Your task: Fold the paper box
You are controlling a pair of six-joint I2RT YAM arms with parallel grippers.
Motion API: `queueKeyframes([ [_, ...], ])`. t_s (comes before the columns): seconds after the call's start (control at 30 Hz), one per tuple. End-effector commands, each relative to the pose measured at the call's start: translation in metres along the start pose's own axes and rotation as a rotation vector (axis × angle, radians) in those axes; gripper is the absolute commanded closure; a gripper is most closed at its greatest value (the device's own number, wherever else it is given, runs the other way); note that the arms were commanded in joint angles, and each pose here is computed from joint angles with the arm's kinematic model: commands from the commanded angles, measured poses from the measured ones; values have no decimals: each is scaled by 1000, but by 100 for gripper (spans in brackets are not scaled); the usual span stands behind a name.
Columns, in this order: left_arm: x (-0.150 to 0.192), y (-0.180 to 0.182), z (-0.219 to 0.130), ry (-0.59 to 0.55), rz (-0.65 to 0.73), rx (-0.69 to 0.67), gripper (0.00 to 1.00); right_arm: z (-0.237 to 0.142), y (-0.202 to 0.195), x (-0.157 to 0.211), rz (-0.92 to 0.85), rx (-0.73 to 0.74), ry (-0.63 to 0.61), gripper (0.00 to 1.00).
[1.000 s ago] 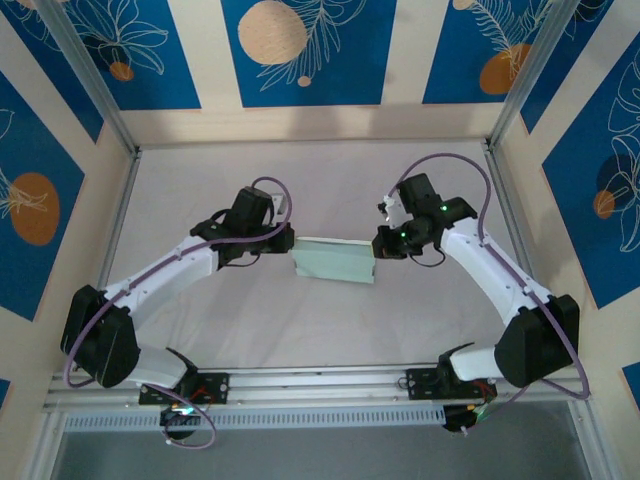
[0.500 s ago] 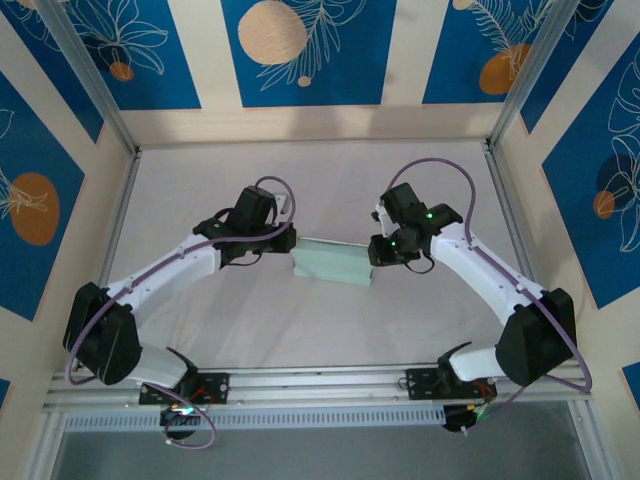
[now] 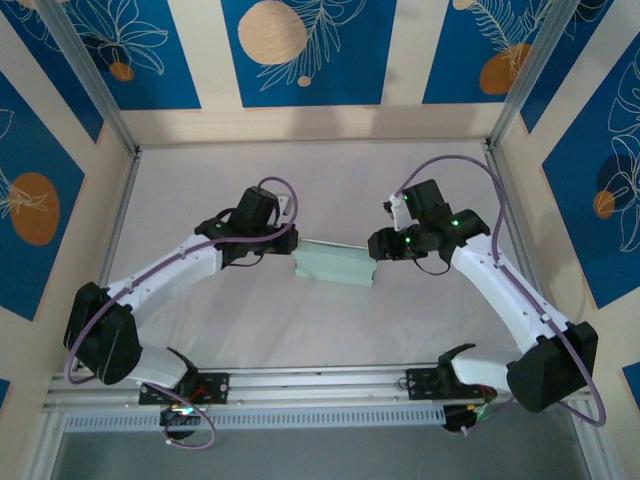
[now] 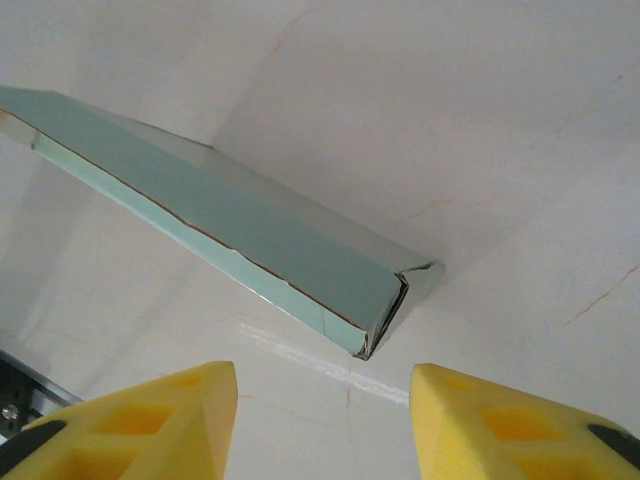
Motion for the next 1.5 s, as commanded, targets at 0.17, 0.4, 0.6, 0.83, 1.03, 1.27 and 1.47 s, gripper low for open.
queueKeyframes([
  [0.17, 6, 1, 5, 51, 48, -38, 95, 14, -6, -1, 187, -55, 7, 49],
  [0.4, 9, 4, 4, 58, 79, -65, 96, 32, -10, 2, 212, -25, 39, 55],
  [0.6, 9, 5, 5, 66, 125, -89, 96, 40, -8, 5, 195, -22, 67, 56],
  [0.83, 5, 0, 0, 50, 196, -120, 97, 41, -7, 4, 178, -21, 71, 57],
  [1.03, 13, 1, 9, 68, 203, -129, 98, 43, -7, 4, 177, -28, 76, 57],
  [1.27, 25, 6, 16, 33, 160, -139, 100, 44, -7, 5, 180, -38, 75, 61],
  [1.47, 34, 13, 16, 3, 140, -139, 100, 38, -6, 4, 190, -71, 60, 62],
])
Point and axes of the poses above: each hand's point on the last joint's axis, 136 mm out from that joint toward the fingers, its own z axis out along the fingers, its own y axis along the line the jaws close on, x = y × z, the point moved 10 cm from there along -z, back along the fingers, and after that the axes turned 7 degrees about -z, right-handed, at the moved point
